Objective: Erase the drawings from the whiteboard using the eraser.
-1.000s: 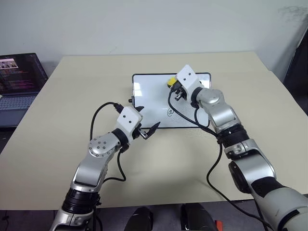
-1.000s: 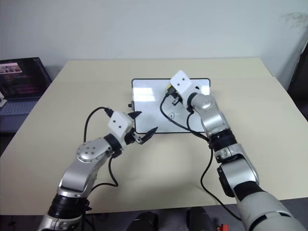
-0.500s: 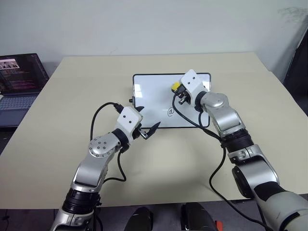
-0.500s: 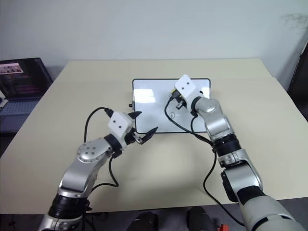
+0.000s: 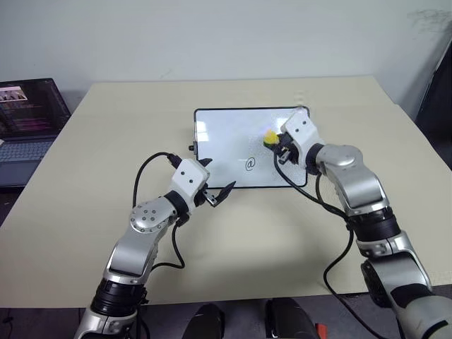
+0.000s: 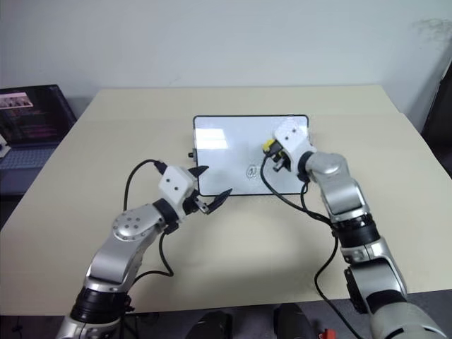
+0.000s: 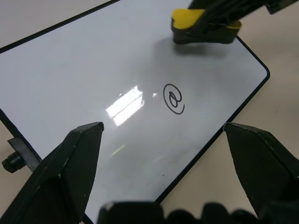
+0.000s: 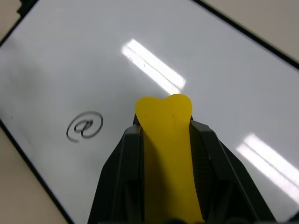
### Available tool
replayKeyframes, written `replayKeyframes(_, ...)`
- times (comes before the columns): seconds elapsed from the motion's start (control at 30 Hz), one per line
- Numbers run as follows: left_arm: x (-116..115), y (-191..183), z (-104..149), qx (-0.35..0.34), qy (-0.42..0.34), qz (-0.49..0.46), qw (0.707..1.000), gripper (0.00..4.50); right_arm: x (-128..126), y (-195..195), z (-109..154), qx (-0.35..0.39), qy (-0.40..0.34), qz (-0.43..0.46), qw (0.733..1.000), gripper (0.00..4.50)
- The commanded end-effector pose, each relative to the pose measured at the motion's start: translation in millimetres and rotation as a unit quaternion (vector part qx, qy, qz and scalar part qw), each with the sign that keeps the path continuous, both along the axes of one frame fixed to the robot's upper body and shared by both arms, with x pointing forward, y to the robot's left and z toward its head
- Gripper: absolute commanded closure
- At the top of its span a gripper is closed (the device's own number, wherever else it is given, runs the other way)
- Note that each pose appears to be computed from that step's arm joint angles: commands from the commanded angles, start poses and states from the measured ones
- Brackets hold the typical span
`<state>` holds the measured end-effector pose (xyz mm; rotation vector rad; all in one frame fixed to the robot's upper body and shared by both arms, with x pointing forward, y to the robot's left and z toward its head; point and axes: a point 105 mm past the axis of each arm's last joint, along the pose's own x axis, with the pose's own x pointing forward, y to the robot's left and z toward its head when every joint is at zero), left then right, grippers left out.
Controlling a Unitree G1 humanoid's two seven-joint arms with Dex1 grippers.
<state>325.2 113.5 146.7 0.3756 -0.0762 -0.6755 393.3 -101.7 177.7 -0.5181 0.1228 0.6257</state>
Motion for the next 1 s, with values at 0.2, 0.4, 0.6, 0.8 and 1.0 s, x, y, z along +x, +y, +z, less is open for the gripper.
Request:
replayKeyframes(0.2,-3,-6,12,-0.003,-0.022,-0.017,1.000,0.00,-7,2,8,0.001,-0.013,0.004,1.000,3.50)
replayKeyframes(0.4,-3,-5,12,-0.002,-0.021,-0.018,1.000,0.00,-6,2,9,0.001,-0.016,0.001,1.000,3.50)
replayKeyframes(0.6,-5,-6,10,-0.003,-0.019,-0.017,1.000,0.00,-5,12,17,0.013,-0.036,0.011,0.999,3.50)
replayKeyframes(0.8,-5,-7,10,-0.004,-0.018,-0.019,1.000,0.00,-9,54,13,0.028,-0.095,0.063,0.993,3.50)
replayKeyframes(1.0,-6,-10,11,-0.002,-0.021,-0.020,1.000,0.00,-13,87,-8,0.007,-0.118,0.116,0.986,3.50)
